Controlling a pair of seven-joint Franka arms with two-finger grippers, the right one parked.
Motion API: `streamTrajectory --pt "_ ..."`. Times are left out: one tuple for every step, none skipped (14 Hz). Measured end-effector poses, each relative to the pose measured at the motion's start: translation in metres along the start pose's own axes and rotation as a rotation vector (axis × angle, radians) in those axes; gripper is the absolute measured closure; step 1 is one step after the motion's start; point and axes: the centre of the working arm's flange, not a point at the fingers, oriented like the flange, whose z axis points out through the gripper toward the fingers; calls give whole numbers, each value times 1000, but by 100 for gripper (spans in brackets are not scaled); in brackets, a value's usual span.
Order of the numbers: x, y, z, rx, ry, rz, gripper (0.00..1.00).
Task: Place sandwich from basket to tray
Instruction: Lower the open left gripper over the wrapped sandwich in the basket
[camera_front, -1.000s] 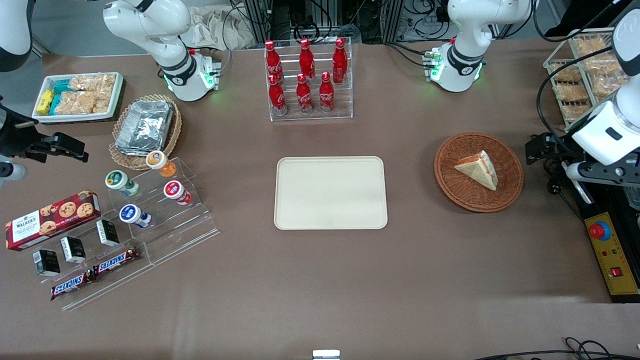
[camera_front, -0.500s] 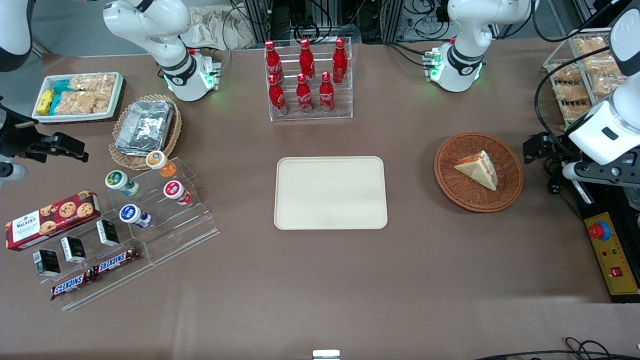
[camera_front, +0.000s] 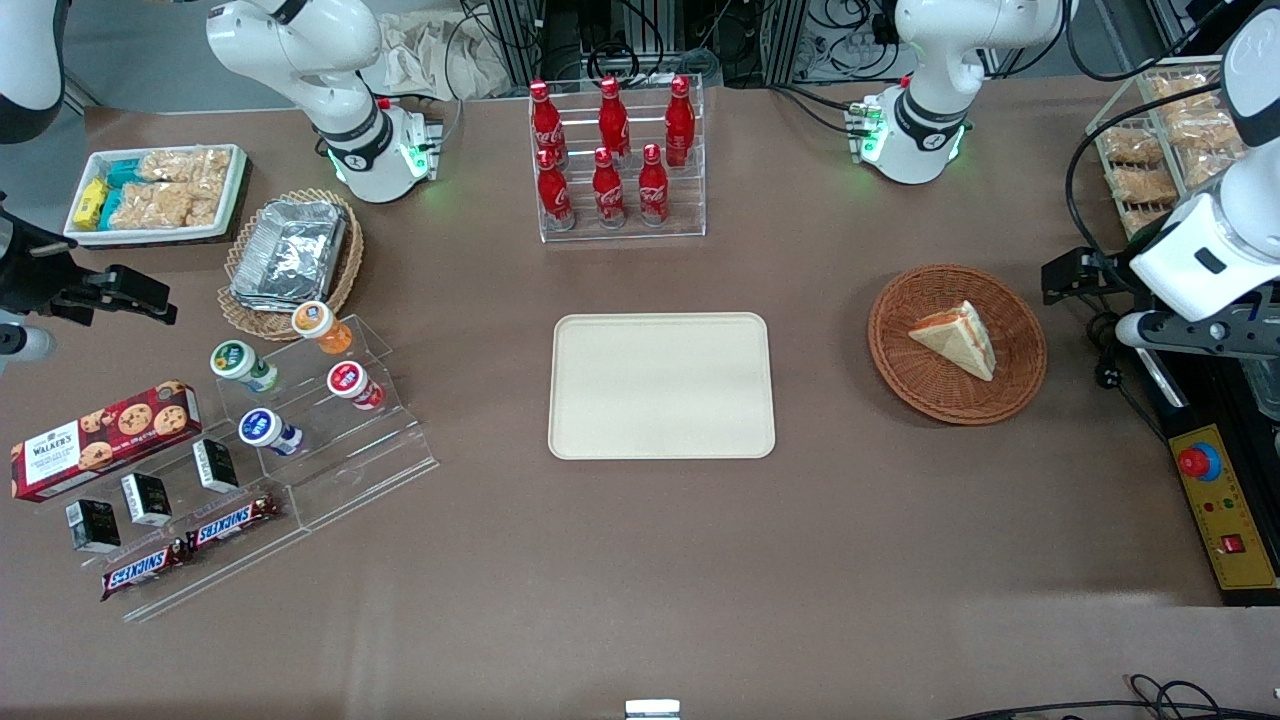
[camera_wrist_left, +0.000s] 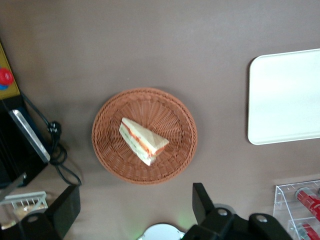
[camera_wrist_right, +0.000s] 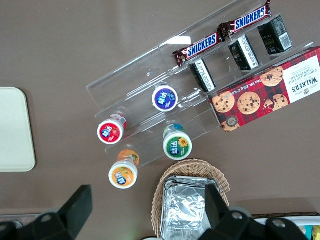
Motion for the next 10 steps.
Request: streamTrajectory --pt "-3 0 2 0 -12 -14 0" --pt "-7 1 5 0 -27 -22 0" --pt "-12 1 11 1 -41 -28 0" --pt "-18 1 18 2 -58 -32 0" --pt "-23 2 26 2 -74 -35 0" --pt "-28 2 35 3 -83 -36 0" --pt "-33 2 45 4 -79 -38 0" --pt "-37 2 58 6 -63 -39 0" --pt "-44 2 72 7 -40 -42 0" --pt "-53 1 87 9 -21 -44 0"
